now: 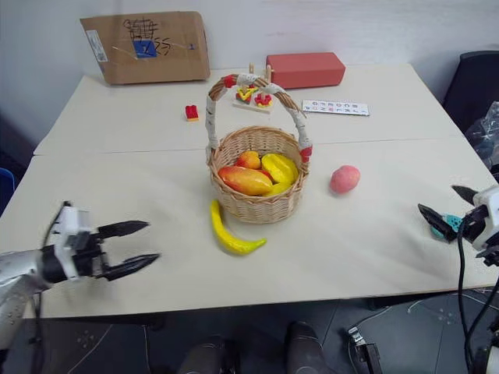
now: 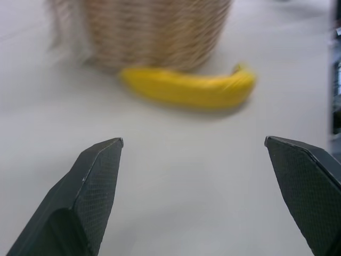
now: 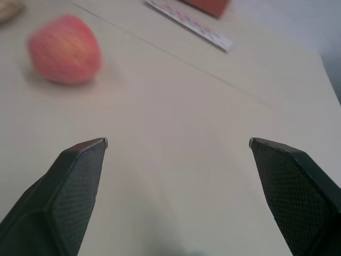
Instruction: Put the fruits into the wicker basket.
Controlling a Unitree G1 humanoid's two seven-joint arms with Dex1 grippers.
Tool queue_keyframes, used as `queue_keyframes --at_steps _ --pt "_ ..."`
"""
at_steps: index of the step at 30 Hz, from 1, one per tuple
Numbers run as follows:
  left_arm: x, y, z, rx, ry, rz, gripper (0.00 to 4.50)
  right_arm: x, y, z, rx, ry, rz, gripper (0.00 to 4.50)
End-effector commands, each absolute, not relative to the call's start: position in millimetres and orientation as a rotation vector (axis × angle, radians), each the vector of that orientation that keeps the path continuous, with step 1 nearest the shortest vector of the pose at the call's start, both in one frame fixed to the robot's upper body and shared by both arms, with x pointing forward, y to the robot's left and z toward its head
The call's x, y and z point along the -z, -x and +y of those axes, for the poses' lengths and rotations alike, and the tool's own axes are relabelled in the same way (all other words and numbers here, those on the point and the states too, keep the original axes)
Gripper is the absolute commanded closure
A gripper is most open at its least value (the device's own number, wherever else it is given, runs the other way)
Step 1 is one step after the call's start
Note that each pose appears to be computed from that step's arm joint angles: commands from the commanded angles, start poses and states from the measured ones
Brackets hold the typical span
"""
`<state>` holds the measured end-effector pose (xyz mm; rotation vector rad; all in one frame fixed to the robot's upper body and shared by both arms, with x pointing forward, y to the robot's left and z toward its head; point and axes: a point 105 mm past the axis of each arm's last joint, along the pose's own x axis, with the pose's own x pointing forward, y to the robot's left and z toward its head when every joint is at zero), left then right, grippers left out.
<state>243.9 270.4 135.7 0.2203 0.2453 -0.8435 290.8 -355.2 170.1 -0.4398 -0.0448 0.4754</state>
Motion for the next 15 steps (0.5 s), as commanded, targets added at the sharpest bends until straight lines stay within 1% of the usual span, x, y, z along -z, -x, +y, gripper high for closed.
queue_keyframes --at_steps 1,2,5,6,8,9,12,15 --pt "-140 -240 311 0.723 -0.29 0.281 0.0 -181 -270 -296 -0.747 0.473 -0.135 0.05" --pt "-139 -239 322 0.684 -0.297 0.303 0.0 -180 -262 -280 -0.811 0.487 -0.16 0.05" --pt "-138 -236 340 0.614 -0.313 0.35 0.0 -173 -241 -243 -0.973 0.41 -0.171 0.05" --pt "-138 -235 342 0.595 -0.316 0.372 0.0 -169 -234 -233 -1.031 0.406 -0.161 0.05" --pt "-141 -232 337 0.609 -0.296 0.376 0.0 -168 -228 -222 -1.072 0.424 -0.19 0.05" --pt "-143 -230 330 0.619 -0.266 0.385 0.0 -168 -228 -218 -1.077 0.421 -0.206 0.05" --pt "-154 -224 283 0.718 -0.093 0.443 0.0 -166 -229 -212 -1.094 0.437 -0.219 0.05" --pt "-163 -242 228 0.735 -0.024 0.473 0.0 -166 -232 -213 -1.082 0.449 -0.213 0.05"
